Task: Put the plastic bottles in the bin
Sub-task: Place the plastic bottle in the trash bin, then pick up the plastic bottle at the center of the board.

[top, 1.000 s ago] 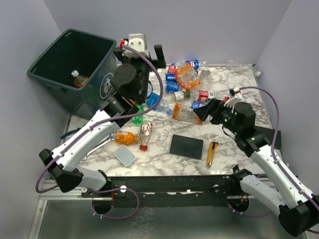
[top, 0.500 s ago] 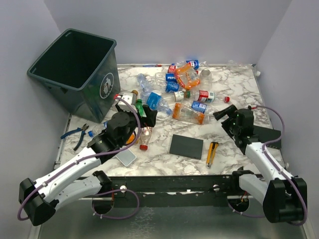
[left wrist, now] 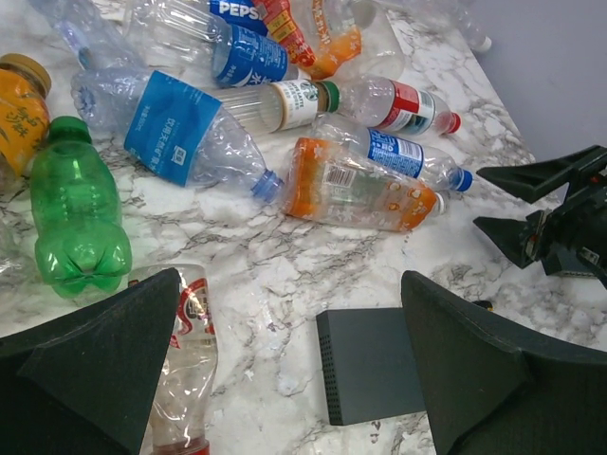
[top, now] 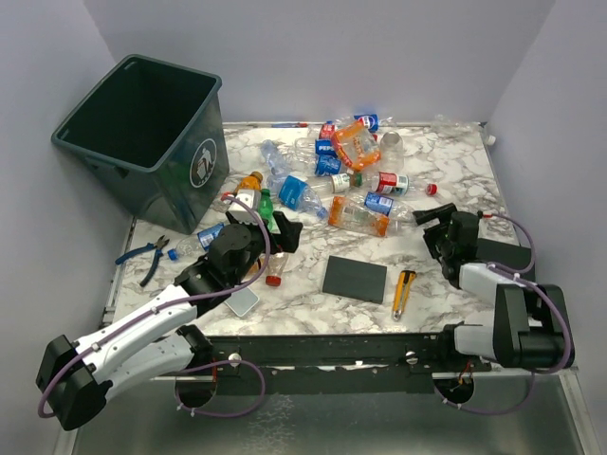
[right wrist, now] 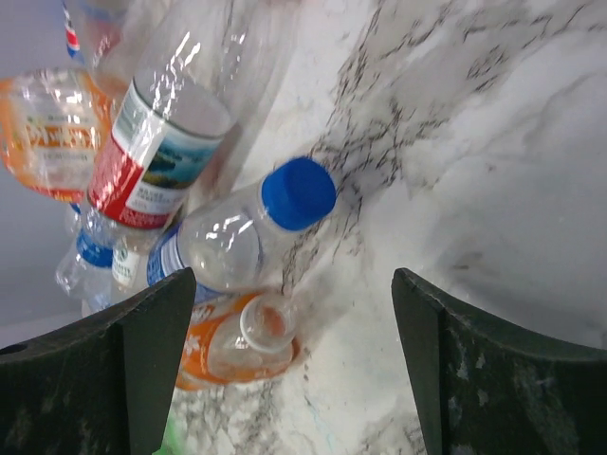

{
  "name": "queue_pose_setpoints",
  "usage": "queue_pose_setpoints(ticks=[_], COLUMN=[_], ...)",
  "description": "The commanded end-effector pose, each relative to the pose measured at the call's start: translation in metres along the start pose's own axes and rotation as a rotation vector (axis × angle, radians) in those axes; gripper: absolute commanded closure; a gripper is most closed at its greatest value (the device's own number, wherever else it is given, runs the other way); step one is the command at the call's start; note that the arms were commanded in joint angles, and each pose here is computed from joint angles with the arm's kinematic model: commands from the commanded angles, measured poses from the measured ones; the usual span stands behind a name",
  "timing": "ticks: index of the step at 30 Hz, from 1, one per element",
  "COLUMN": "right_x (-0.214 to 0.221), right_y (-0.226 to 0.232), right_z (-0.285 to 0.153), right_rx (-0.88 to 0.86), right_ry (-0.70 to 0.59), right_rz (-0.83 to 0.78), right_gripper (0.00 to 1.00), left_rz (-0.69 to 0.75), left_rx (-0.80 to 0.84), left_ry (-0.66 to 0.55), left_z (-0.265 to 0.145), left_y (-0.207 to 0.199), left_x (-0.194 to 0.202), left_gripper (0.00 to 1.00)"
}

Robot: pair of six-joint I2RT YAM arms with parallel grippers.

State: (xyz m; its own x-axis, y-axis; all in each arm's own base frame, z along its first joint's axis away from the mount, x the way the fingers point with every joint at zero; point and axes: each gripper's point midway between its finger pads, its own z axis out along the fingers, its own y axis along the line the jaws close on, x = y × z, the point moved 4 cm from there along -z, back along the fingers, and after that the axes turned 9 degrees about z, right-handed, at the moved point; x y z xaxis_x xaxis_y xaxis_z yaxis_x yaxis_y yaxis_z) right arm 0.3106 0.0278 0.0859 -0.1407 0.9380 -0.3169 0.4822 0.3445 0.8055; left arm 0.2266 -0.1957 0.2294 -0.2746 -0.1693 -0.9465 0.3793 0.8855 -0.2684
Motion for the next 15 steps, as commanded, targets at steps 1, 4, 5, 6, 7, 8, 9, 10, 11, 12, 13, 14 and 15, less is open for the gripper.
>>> queue_pose_setpoints(ticks=[1,4,5,6,7,8,9,10,11,12,13,14,15], right_x=[-0.023,-0.022,-0.021,-0.018,-0.017,-0.013,-0.011,-0.008,-0.007,-0.006,-0.006,-0.005,-0.004], right_y=[0.011,0.013,0.014,0.014,0.013,0.012,0.011,0.009,0.008,0.006,0.005,0.004,0.004], right_z=[0.013,0.024,0.028,0.033,0.037,0.04,0.042,0.045,0.046,0.048,0.05,0.051,0.053], right_rx=[-0.087,-0.11,-0.119,-0.123,-0.124,-0.13,-0.137,-0.137,-0.138,-0.135,-0.135,-0.134,-0.135], right_ry=[-0.112,-0.096,-0.087,-0.071,-0.066,-0.04,-0.027,-0.019,-0.015,-0.012,-0.01,-0.006,-0.004], right_rz=[0.083,0.094,0.101,0.109,0.121,0.135,0.147,0.158,0.168,0.172,0.175,0.179,0.185], right_gripper=[0.13,0.19,0.23,0.26,0.29,0.3,0.32,0.32,0.33,0.33,0.33,0.34,0.36], left_rz=[-0.033,-0.025,-0.022,-0.02,-0.016,-0.012,-0.01,-0.008,-0.007,-0.006,-0.004,-0.003,-0.001], left_rx=[0.049,0.043,0.04,0.04,0.039,0.037,0.034,0.03,0.028,0.024,0.021,0.018,0.017], left_ry=[0.024,0.024,0.024,0.023,0.025,0.026,0.027,0.029,0.031,0.034,0.037,0.039,0.041], left_z=[0.002,0.002,0.002,0.002,0.002,0.002,0.003,0.003,0.003,0.004,0.004,0.005,0.006], left_y=[-0.008,-0.007,-0.006,-0.006,-0.006,-0.005,-0.005,-0.004,-0.004,-0.003,-0.003,-0.002,-0.002], left_x=[0.004,0.005,0.005,0.005,0.006,0.006,0.007,0.008,0.009,0.01,0.011,0.012,0.012], left_gripper=[0.01,0.01,0.01,0.01,0.01,0.01,0.01,0.01,0.01,0.01,0.01,0.01,0.01])
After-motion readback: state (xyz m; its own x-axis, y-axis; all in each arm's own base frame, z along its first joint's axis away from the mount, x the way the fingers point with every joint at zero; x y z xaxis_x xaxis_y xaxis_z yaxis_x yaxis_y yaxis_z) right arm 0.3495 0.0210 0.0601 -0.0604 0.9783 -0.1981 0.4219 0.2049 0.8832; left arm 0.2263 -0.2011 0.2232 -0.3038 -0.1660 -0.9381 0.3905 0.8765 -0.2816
